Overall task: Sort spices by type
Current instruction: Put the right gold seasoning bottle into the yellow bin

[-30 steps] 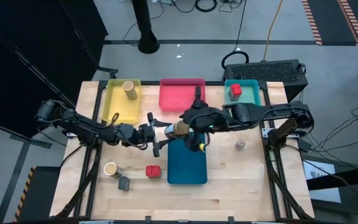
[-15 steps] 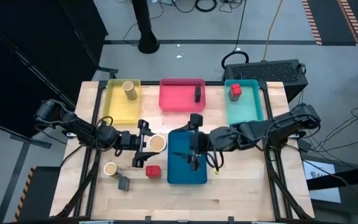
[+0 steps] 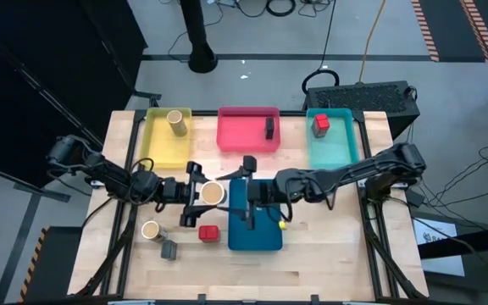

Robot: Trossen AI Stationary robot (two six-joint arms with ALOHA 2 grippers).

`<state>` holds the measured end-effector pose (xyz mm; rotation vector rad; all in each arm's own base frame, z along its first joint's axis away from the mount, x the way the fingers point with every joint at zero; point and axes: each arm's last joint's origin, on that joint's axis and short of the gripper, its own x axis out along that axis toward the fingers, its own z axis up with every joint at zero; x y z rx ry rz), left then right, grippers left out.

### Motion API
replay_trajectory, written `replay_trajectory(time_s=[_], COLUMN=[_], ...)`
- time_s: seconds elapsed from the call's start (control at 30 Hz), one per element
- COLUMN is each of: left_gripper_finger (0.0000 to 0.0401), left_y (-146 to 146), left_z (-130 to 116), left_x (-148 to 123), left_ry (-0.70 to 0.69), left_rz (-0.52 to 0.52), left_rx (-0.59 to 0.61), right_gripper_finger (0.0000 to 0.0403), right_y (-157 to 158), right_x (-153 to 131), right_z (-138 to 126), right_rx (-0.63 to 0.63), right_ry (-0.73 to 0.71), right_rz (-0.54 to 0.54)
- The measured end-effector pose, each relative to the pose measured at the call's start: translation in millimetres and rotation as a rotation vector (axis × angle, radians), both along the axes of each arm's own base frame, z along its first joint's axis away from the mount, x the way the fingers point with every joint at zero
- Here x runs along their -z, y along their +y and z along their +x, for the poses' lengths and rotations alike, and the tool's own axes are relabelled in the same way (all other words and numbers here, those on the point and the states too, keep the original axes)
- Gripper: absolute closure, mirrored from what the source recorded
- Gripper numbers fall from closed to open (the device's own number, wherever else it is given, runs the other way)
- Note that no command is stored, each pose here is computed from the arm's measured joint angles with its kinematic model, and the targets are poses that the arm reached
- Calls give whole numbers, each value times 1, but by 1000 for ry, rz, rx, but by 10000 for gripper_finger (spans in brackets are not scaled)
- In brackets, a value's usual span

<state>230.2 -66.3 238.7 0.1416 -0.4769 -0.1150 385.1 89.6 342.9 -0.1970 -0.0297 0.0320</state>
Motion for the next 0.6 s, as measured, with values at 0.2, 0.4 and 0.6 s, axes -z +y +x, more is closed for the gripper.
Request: replay_trajectory(time_s=[0.2, 0.4, 0.6], left_gripper_finger=[121, 107, 79], left_y=[1, 2, 2], left_z=[0, 1, 1], left_x=[0, 2, 2], left_ry=[7, 27, 29], left_rz=[-10, -17, -22], left_rx=[-26, -53, -63], right_gripper_finger=[76, 124, 158], right_y=[-10, -15, -17], right_x=[9, 9, 10], right_z=[10, 12, 12], right_rx=[20, -33, -27], right_ry=[-5, -9, 3], right_rz=[2, 17, 28])
